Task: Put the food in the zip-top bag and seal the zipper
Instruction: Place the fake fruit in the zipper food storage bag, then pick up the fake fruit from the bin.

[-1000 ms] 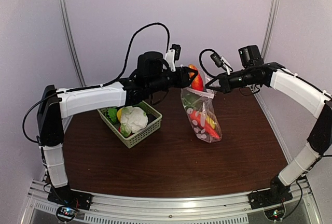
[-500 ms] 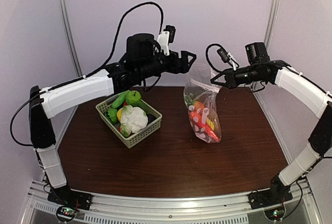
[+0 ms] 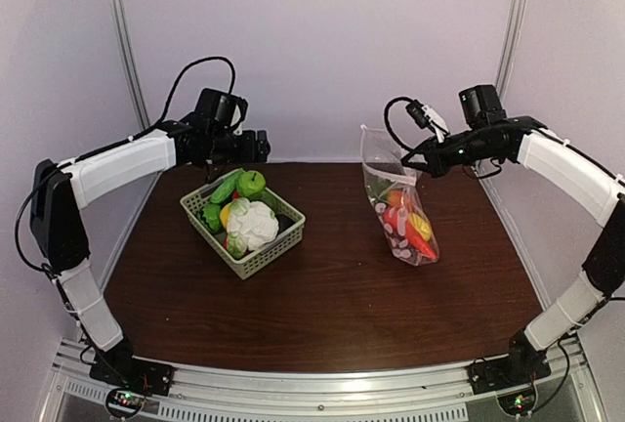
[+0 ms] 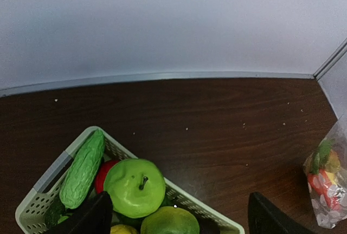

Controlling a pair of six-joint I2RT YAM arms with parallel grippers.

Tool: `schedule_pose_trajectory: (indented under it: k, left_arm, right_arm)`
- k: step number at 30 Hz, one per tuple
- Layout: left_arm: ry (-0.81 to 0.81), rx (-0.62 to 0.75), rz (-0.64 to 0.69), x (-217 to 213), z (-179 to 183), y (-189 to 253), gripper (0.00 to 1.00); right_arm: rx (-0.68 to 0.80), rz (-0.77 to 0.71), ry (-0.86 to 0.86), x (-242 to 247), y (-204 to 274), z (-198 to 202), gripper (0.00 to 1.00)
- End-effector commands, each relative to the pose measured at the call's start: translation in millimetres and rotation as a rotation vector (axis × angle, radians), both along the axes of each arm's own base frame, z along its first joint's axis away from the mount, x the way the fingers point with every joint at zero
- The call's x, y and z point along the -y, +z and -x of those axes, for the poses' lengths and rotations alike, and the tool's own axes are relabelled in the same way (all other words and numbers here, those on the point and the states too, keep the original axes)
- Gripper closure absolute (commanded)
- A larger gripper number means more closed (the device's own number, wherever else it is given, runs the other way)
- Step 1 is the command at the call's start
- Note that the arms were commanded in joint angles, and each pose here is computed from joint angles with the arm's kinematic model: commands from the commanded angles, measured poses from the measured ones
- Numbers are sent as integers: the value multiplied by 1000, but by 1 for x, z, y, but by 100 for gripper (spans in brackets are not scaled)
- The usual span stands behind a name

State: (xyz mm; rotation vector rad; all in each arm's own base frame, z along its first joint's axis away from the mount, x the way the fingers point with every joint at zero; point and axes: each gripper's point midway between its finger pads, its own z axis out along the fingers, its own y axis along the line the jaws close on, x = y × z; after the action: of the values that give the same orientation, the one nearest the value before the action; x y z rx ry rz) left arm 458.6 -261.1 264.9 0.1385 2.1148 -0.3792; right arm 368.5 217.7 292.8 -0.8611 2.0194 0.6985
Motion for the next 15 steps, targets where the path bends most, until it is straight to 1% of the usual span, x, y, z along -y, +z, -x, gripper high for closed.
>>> schedule_pose_trajectory:
  k: [1, 5, 9, 15]
  left_arm:
    - [17, -128, -39, -13, -1, -36, 11]
    - [38, -214, -34, -25, -18, -58, 8]
    - [66, -242, -64, -29, -29, -77, 6]
    - [114, -299, -129, -35, -37, -107, 3]
  right_arm:
    - [-67, 49, 11, -2, -29, 0, 100]
    - [-68, 23, 10, -7, -29, 1, 100]
    - [-77, 29, 10, -6, -34, 2, 100]
    - [-76, 28, 12, -5, -37, 6, 100]
